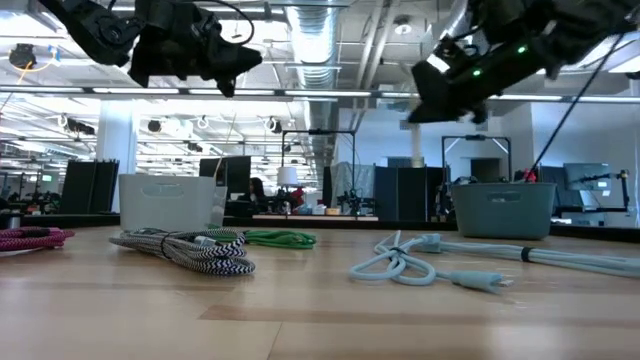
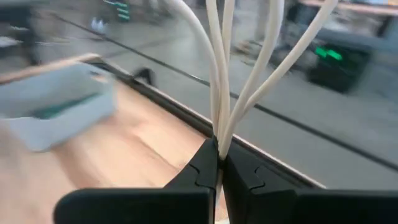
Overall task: Pick & Place USB Port
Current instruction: Put the white USB cable into the blue bin
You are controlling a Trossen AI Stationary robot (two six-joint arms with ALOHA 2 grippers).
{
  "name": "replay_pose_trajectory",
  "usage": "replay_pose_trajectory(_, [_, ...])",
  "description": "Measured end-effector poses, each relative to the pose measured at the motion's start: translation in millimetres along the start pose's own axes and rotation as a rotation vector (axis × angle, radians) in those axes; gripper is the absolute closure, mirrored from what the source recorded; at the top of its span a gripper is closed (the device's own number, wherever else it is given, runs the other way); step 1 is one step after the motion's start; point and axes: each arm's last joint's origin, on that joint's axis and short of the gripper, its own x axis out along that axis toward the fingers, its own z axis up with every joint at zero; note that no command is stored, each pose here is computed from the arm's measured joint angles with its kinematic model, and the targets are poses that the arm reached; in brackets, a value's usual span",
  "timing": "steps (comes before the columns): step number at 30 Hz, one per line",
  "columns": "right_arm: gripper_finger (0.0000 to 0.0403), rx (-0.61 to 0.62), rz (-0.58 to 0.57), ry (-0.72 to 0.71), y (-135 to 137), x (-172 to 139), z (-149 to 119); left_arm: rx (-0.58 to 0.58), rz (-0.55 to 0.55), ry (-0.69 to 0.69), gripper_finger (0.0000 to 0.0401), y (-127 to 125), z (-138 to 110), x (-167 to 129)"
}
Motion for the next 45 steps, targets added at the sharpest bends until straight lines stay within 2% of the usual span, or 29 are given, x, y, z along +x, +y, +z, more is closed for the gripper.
replay_pose_trajectory(5, [0.0403, 0.072, -0.161, 0.102, -20.1, -24.1, -3.3, -0.019, 0.001, 0.022, 0.0356, -4.0, 0.8, -3.3])
replay_pose_trajectory(14, [0.0403, 0.171, -0.264, 0.273, -40.6, -49.7, -18.4, -0.022, 0.002, 0.027, 0.0355, -4.1, -0.1, -3.4])
replay_pose_trajectory(23, [0.0403, 0.222, -0.362, 0.482, -53.1, -48.9, -38.4, -0.026, 0.002, 0.031, 0.0359, -4.0, -0.6, -3.3])
replay_pose_trajectory(31, [0.0402, 0.213, -0.412, 0.555, -56.5, -37.5, -46.8, -0.036, 0.003, 0.039, 0.0362, -4.0, -1.7, -3.4])
replay_pose_trajectory(45, [0.031, 0.211, -0.433, 0.562, -56.3, -29.3, -50.0, -0.043, 0.003, 0.044, 0.0362, -3.9, -2.5, -3.4])
